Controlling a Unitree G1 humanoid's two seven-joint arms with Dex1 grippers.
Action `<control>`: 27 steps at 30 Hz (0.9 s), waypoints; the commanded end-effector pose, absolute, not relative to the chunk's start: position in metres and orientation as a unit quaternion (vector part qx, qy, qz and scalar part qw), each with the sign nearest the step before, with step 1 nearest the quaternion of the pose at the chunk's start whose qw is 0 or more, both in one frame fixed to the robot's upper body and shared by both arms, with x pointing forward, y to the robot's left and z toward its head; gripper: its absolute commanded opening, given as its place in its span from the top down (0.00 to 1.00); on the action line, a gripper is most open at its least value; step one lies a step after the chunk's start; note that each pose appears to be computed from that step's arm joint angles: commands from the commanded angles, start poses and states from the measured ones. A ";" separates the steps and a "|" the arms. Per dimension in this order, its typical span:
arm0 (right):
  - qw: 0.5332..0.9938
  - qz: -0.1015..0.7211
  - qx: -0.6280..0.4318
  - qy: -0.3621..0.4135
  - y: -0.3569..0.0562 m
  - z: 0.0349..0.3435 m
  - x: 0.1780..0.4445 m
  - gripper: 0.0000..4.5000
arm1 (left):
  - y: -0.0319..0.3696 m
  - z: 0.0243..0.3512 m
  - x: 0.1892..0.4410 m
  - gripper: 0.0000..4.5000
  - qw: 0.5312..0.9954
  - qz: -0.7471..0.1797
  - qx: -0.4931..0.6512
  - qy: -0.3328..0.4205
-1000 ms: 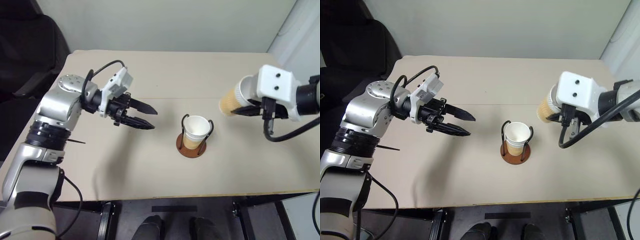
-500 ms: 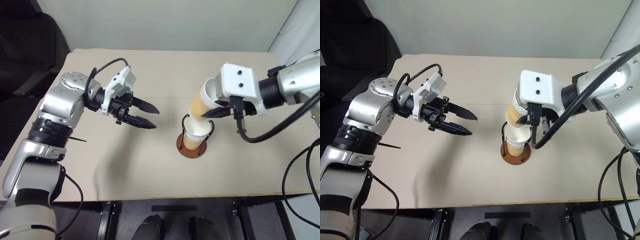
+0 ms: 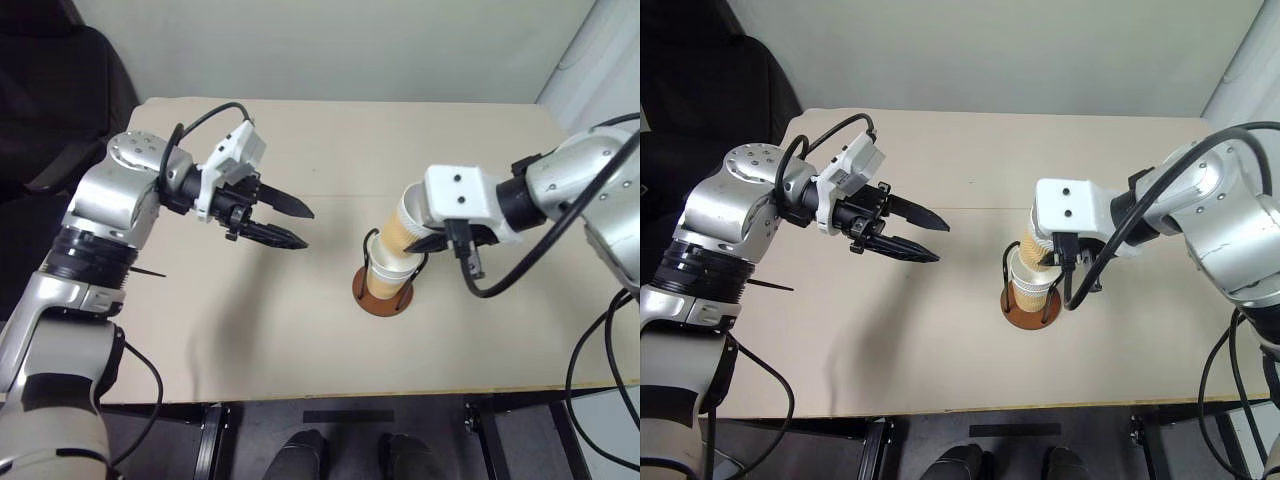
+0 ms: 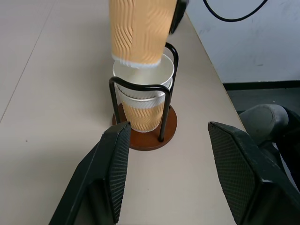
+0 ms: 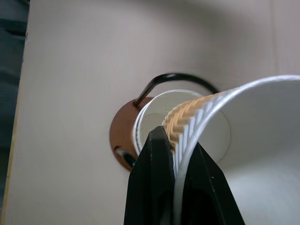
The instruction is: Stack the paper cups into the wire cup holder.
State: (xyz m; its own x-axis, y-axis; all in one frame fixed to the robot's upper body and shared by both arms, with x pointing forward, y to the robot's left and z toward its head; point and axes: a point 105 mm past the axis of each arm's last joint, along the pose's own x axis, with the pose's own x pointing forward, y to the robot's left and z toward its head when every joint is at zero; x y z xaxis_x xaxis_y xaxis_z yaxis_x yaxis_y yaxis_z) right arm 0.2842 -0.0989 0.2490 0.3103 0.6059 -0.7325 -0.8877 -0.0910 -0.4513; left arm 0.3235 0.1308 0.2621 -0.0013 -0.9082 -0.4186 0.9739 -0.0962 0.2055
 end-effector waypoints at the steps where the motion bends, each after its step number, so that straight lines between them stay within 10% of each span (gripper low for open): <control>1: 0.649 0.568 -0.487 0.138 -0.097 0.252 0.284 0.99 | 0.134 0.275 0.319 0.37 0.661 -0.707 0.247 0.054; 8: 0.632 0.573 -0.505 0.135 -0.091 0.244 0.288 0.99 | 0.135 0.274 0.318 0.37 0.662 -0.706 0.244 0.055; 16: 0.635 0.582 -0.495 0.112 -0.076 0.250 0.291 0.48 | 0.134 0.272 0.317 0.37 0.663 -0.707 0.240 0.057; 18: 0.659 0.576 -0.474 0.095 -0.071 0.260 0.293 0.32 | 0.135 0.272 0.317 0.37 0.663 -0.707 0.238 0.058; 27: 0.813 0.502 -0.293 0.043 -0.095 0.306 0.295 0.32 | 0.146 0.273 0.324 0.37 0.705 -0.677 0.205 0.056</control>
